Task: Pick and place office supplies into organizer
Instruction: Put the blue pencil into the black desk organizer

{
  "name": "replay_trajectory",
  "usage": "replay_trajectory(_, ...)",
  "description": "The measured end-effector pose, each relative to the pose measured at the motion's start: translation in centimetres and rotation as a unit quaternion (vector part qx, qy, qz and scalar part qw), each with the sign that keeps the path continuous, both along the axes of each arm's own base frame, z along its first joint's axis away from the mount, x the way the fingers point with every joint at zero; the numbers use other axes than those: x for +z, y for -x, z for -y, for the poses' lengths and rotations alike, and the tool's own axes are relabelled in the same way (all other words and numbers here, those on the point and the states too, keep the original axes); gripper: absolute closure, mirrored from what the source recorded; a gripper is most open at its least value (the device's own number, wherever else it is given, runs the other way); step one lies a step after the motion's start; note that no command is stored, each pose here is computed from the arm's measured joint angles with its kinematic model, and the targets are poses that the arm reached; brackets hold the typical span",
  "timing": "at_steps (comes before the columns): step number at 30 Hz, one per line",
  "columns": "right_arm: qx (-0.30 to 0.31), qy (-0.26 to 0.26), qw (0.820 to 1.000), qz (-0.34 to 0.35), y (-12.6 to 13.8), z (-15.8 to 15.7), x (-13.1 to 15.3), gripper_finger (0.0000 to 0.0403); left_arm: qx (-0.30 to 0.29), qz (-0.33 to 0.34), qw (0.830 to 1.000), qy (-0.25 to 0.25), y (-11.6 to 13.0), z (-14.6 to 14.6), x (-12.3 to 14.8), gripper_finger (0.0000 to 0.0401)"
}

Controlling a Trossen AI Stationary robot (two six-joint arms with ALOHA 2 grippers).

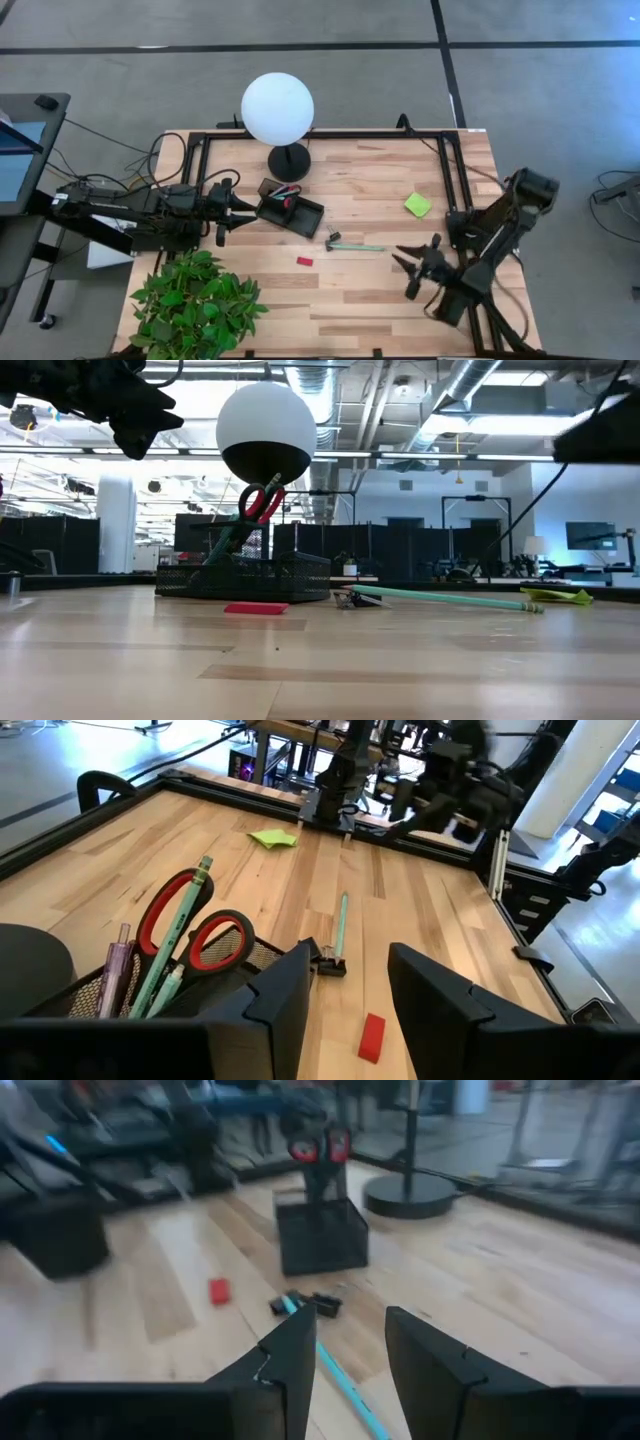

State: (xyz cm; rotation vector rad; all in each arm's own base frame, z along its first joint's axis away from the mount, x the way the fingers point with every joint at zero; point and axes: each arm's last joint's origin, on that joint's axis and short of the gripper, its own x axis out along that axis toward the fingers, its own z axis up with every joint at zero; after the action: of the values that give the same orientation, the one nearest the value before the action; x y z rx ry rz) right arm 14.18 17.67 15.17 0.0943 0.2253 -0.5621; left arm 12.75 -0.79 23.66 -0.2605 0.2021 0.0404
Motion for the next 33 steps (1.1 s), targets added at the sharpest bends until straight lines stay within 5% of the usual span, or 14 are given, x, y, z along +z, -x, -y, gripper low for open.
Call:
replay_trajectory(6,0.034,-0.039,0.996,0.071,2.6,3.0,-3.7,0.0285,0.0,0.0,1.0,0.0,0.0,0.0,0.0,0.0269)
replay_trajectory(17,0.029,-0.04,0.999,0.022,1.7,5.3,-8.0,0.0285,0.024,0.001,1.0,-0.005,0.0,-0.1,0.0,0.0269)
replay_trajectory(22,0.081,-0.049,0.995,-0.011,0.1,4.4,-8.0,0.0285,0.024,0.001,1.0,-0.005,0.0,-0.1,0.0,0.0269)
replay_trajectory(28,0.176,0.015,0.983,-0.056,-2.3,5.2,-6.8,0.0285,0.024,0.001,1.0,-0.005,0.0,-0.1,0.0,0.0269)
replay_trajectory(33,0.188,-0.034,0.979,-0.075,-2.3,8.6,-7.3,0.0285,0.022,0.001,1.0,-0.002,0.0,-0.1,0.0,0.0269)
